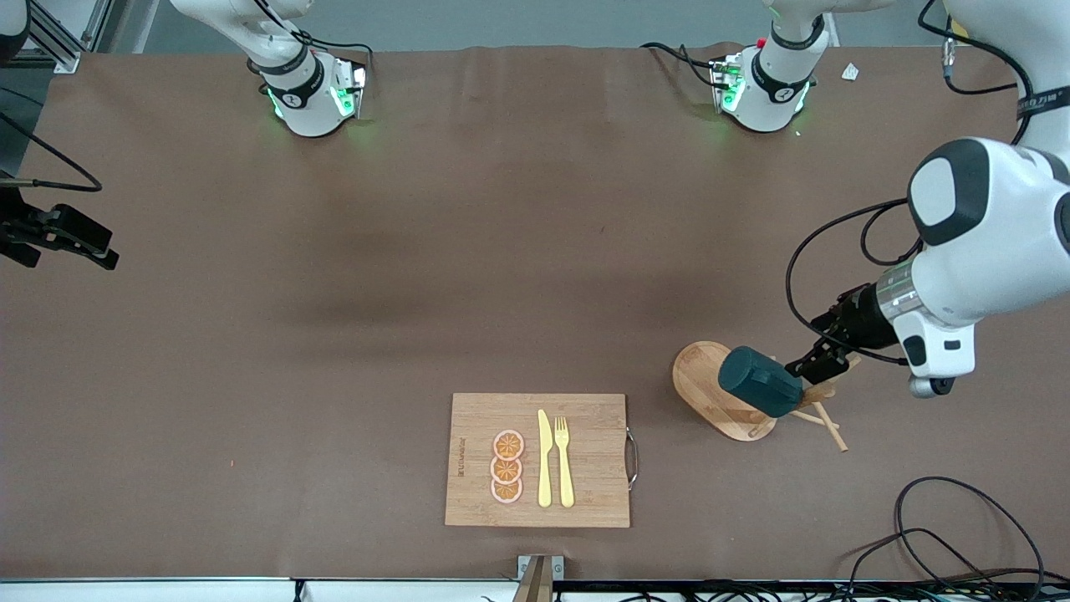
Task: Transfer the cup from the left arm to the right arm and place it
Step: 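Reach the left gripper toward the teal mug on the wooden stand, then close the left gripper on the teal mug's body, then lift the mug off the stand and carry it toward the table middle, then lower the mug onto the table and open the left gripper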
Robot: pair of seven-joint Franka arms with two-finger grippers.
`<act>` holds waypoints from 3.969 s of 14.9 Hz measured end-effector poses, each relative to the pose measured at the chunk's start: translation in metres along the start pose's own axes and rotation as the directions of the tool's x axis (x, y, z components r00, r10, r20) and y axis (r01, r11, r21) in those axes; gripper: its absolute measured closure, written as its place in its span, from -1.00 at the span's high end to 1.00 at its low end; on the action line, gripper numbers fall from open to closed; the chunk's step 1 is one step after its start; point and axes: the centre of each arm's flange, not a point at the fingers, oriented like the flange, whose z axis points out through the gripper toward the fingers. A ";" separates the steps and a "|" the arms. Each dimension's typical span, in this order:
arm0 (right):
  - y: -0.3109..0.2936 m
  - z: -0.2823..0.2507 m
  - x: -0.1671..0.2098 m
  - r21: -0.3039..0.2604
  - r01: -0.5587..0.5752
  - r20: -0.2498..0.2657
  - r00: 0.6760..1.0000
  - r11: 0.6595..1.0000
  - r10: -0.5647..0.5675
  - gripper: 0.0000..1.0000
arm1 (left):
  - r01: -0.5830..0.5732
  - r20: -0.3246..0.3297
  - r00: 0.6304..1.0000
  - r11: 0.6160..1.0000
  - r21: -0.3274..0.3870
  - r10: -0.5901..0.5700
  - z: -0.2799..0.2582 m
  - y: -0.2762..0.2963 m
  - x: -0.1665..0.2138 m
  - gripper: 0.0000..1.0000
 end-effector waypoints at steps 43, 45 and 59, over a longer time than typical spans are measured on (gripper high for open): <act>-0.002 0.000 0.000 0.000 0.000 -0.001 1.000 1.000 0.000 1.00 | 0.016 -0.063 0.998 0.994 0.112 -0.009 0.106 0.098 -0.243 0.76; -0.002 0.000 0.000 0.000 -0.001 -0.001 1.000 1.000 0.001 1.00 | -0.036 -0.123 0.991 0.993 0.115 0.050 0.125 0.102 -0.281 0.76; -0.024 0.020 0.004 0.002 0.034 0.042 0.999 0.999 -0.034 1.00 | -0.499 -0.683 0.543 0.842 0.206 0.489 0.330 0.039 -0.513 0.76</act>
